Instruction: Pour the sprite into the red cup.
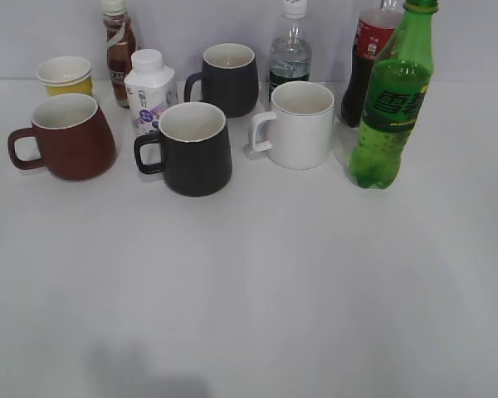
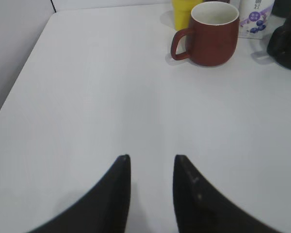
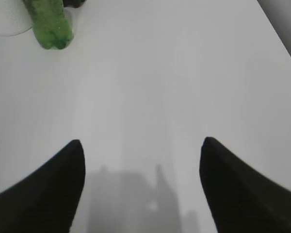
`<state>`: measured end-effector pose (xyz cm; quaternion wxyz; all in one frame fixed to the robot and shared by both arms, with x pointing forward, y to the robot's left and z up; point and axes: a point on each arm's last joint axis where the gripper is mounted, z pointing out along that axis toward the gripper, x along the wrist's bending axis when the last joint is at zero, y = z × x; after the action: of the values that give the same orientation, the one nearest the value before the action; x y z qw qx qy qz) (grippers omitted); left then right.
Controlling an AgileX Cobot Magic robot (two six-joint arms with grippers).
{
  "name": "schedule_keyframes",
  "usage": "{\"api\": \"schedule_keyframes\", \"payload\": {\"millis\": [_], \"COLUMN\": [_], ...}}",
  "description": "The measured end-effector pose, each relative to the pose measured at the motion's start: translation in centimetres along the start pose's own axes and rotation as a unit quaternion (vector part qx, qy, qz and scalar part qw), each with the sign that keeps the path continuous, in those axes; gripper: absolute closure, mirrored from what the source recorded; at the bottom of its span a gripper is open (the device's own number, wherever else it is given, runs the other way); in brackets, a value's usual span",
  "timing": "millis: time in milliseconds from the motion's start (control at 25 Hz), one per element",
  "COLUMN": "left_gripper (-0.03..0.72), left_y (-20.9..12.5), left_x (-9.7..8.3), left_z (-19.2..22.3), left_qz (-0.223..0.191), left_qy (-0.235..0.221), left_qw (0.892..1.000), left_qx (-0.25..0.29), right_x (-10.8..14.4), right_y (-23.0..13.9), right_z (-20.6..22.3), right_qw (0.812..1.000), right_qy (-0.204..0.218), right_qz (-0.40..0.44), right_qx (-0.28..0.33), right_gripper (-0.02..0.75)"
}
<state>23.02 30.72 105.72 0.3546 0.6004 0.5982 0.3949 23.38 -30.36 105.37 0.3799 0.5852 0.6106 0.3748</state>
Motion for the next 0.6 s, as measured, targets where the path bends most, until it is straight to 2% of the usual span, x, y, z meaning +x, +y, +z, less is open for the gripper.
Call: {"api": "schedule_keyframes", "payload": {"millis": [600], "left_gripper": [0.449], "left_y": [0.0], "left_x": [0.0], "left_z": [0.0], "left_qz": [0.0], "left_qy": [0.0], "left_qw": [1.0], "left_qx": [0.0], "right_x": [0.0], "right_y": [0.0], "right_z": [0.0], "right_qw": [1.0], "right_qy": [0.0], "right_qz": [0.0], "right_qx": [0.0], "right_gripper": [0.186]}}
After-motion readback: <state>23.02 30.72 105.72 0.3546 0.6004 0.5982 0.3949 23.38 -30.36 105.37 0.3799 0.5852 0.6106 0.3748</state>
